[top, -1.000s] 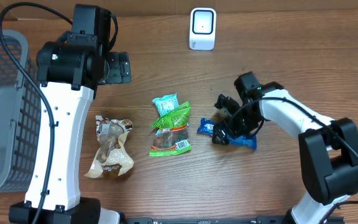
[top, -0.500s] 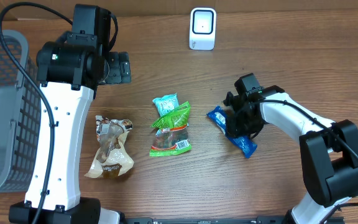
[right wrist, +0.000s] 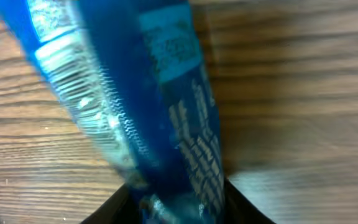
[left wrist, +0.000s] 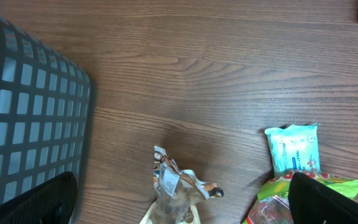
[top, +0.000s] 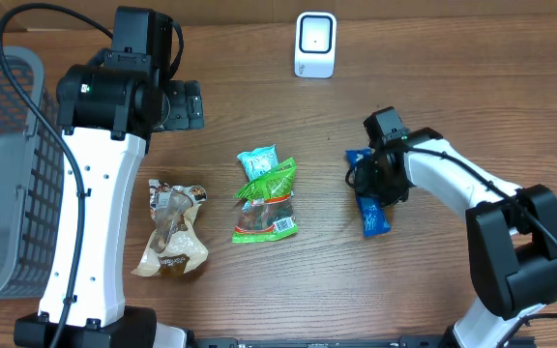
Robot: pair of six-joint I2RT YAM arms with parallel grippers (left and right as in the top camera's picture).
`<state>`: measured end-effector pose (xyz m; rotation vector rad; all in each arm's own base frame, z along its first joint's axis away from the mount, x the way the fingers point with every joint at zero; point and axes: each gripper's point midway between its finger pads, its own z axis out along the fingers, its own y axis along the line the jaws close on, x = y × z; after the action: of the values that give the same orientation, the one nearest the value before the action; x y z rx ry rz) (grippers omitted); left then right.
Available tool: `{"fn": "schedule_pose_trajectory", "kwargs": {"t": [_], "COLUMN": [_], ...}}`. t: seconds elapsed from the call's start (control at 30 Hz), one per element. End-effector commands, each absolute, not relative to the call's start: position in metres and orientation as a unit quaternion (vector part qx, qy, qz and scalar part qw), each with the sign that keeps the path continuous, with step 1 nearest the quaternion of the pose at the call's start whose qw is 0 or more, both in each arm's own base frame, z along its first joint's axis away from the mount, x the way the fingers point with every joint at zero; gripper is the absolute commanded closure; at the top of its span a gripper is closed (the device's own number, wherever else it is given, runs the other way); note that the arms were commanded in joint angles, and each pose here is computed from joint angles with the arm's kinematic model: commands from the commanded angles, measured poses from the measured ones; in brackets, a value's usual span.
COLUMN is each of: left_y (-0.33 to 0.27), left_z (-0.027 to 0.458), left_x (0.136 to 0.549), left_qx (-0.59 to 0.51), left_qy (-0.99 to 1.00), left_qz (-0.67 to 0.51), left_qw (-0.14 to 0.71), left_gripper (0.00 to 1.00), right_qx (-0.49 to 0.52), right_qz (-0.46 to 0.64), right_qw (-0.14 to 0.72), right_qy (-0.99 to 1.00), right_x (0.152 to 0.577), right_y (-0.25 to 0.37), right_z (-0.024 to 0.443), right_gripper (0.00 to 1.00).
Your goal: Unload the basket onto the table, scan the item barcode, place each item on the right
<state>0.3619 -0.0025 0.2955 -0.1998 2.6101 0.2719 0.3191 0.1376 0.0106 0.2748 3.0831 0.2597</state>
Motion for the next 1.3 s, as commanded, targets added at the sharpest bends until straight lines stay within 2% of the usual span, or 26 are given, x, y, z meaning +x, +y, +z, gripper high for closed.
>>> {"fn": "schedule_pose_trajectory", "kwargs": {"t": [0.0, 0.2, 0.27, 0.3, 0.5, 0.6, 0.67, 0.77, 0.93, 1.03, 1.27], "left_y": [0.001, 0.001, 0.001, 0.001, 0.001, 0.001, 0.001, 0.001, 0.001, 0.001, 0.001], "left_z": [0.309, 0.309, 0.309, 0.309, 0.309, 0.309, 0.309, 0.309, 0.309, 0.309, 0.309], "left_x": [0.36, 0.36, 0.36, 0.36, 0.36, 0.36, 0.36, 0.36, 0.36, 0.36, 0.36], "left_qx": [-0.072, -0.072, -0.072, -0.072, -0.072, -0.072, -0.072, -0.072, -0.072, -0.072, -0.072], "left_qy": [0.954, 0.954, 0.954, 0.954, 0.954, 0.954, 0.954, 0.954, 0.954, 0.954, 0.954], "left_qz": [0.105, 0.105, 0.105, 0.105, 0.105, 0.105, 0.105, 0.105, 0.105, 0.105, 0.105], "left_qw": [0.27, 0.27, 0.27, 0.27, 0.27, 0.27, 0.27, 0.27, 0.27, 0.27, 0.27], "left_gripper": [0.0, 0.0, 0.0, 0.0, 0.0, 0.01, 0.0, 0.0, 0.0, 0.0, 0.0], "right_qx": [0.113, 0.107, 0.07, 0.056, 0.043, 0.07, 0.064, 0.019, -0.004, -0.003, 0.01], "right_qz": [0.086, 0.088, 0.091, 0.086, 0.057, 0.066, 0.111, 0.211, 0.317, 0.338, 0.367], "right_qw": [0.069, 0.064, 0.041, 0.026, -0.034, -0.048, -0.055, -0.055, -0.048, -0.046, -0.057], "right_qy": [0.987, 0.988, 0.993, 0.994, 0.997, 0.994, 0.99, 0.976, 0.947, 0.94, 0.928], "right_x": [0.355, 0.361, 0.349, 0.341, 0.308, 0.305, 0.306, 0.304, 0.294, 0.289, 0.27], "right_y": [0.139, 0.141, 0.143, 0.141, 0.116, 0.101, 0.101, 0.115, 0.127, 0.129, 0.137], "right_z": [0.046, 0.089, 0.086, 0.081, 0.053, 0.048, 0.047, 0.047, 0.04, 0.033, 0.017], "right_gripper": [0.59, 0.55, 0.39, 0.37, 0.37, 0.43, 0.47, 0.47, 0.46, 0.43, 0.43]}}
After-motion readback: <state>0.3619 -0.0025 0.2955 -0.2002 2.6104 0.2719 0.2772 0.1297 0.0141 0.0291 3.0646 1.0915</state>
